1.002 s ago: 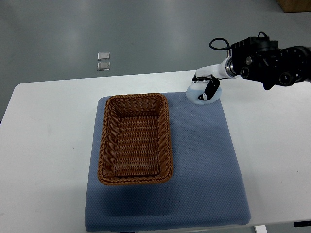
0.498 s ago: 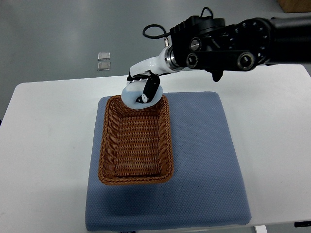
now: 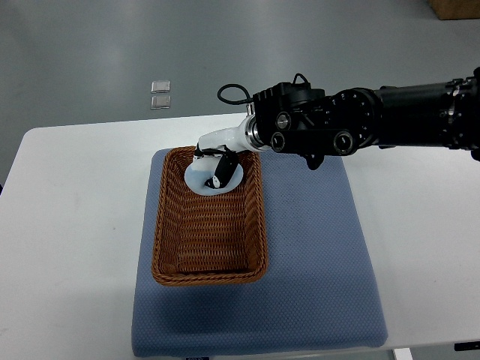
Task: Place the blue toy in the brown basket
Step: 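Lift the toy with the right hand and carry it over the basket, then lower the toy into the basket and open the right hand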
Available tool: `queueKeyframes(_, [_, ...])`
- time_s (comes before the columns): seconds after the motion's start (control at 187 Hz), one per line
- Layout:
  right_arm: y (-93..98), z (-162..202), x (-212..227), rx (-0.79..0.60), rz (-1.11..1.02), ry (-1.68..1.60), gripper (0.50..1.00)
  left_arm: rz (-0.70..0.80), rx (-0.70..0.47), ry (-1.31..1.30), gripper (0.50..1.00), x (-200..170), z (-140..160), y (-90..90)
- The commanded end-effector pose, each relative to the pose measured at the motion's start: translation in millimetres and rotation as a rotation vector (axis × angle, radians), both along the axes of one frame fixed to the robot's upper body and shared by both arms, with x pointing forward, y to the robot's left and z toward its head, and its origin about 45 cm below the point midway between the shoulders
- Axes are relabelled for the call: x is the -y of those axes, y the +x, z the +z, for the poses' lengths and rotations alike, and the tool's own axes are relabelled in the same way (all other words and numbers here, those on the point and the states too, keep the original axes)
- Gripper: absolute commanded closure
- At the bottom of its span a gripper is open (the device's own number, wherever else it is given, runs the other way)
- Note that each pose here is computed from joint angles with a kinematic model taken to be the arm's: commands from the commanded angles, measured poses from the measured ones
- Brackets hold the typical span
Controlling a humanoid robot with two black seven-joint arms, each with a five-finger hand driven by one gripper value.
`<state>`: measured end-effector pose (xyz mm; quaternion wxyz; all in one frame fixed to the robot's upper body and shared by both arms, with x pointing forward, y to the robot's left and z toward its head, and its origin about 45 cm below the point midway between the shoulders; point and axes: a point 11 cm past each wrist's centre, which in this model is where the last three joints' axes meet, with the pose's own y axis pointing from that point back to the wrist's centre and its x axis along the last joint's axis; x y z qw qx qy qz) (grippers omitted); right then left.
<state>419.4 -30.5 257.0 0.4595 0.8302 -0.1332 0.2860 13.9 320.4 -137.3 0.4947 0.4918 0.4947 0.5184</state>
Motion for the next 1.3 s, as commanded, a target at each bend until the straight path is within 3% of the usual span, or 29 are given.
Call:
queueKeyframes(0.0, [3.6,-7,5,0.004,-0.029,0.010,0.991,0.001,0.000,0.002,0.500,-1,0,0.0])
queueKeyframes(0.493, [3.7,-42,22,-0.012,-0.104,0.032,0.920,0.003,0.001,0.001,0.500,0,0,0.2])
queueKeyframes(0.611, [2.6,-46,24,-0.020,-0.108,0.034,0.885,0.003,0.000,0.002,0.500,-1,0,0.1])
queueKeyframes(0.702, [1.1,-49,24,-0.028,-0.110,0.033,0.820,0.003,0.000,0.004,0.500,-1,0,0.1])
queueKeyframes(0.879, [-0.7,-54,26,-0.039,-0.115,0.034,0.799,0.004,0.001,0.004,0.500,-1,0,0.2])
queueKeyframes(1.007, [-1.6,-57,27,-0.043,-0.114,0.040,0.748,0.004,0.001,0.004,0.500,-1,0,0.2])
queueKeyframes(1.136, [-0.7,-55,26,-0.042,-0.114,0.044,0.742,0.005,0.001,0.007,0.500,-2,0,0.1])
queueKeyframes(1.296, [4.9,-40,16,-0.037,-0.127,0.101,0.668,0.005,0.001,0.005,0.500,-2,0,0.1])
